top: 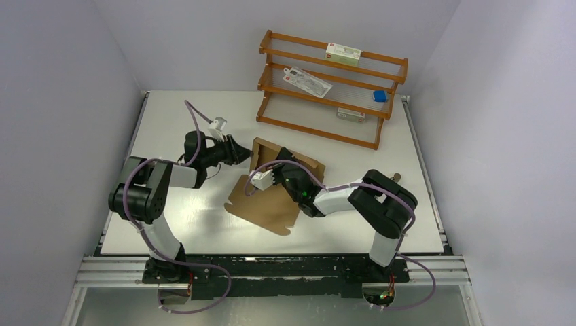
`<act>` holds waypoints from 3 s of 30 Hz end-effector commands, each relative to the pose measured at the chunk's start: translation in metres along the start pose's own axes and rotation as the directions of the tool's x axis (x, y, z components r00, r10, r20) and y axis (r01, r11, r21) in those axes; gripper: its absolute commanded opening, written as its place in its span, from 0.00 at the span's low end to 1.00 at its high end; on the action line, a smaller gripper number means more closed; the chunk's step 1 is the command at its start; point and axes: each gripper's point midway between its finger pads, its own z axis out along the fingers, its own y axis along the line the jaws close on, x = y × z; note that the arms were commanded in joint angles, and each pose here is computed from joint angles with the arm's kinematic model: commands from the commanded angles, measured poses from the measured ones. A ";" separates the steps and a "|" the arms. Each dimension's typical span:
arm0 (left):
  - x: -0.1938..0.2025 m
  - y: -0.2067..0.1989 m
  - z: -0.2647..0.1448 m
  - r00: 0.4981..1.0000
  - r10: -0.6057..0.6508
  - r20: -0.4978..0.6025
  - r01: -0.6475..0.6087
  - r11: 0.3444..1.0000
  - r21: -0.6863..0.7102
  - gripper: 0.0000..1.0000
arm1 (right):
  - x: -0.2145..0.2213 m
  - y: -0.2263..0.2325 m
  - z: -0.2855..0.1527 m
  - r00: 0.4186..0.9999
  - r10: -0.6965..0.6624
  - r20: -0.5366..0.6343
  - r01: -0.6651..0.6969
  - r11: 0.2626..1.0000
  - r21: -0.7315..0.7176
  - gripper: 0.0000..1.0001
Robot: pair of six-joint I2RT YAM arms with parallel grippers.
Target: Fold the paper box
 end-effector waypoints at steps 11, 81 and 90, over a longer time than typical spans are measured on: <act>0.012 0.002 0.006 0.997 0.071 -0.004 -0.071 0.997 0.012 0.44 | -0.032 -0.043 -0.008 0.983 -0.163 0.085 0.152 0.981 0.118 0.00; -0.057 0.051 0.027 0.779 0.295 0.553 0.069 0.837 -0.543 0.25 | -0.049 0.029 0.008 0.956 0.245 0.160 -0.164 0.901 -0.401 0.00; -0.057 0.054 0.013 0.759 0.365 0.539 0.122 0.734 -0.668 0.17 | -0.044 0.028 0.014 0.956 0.258 0.137 -0.189 0.904 -0.382 0.00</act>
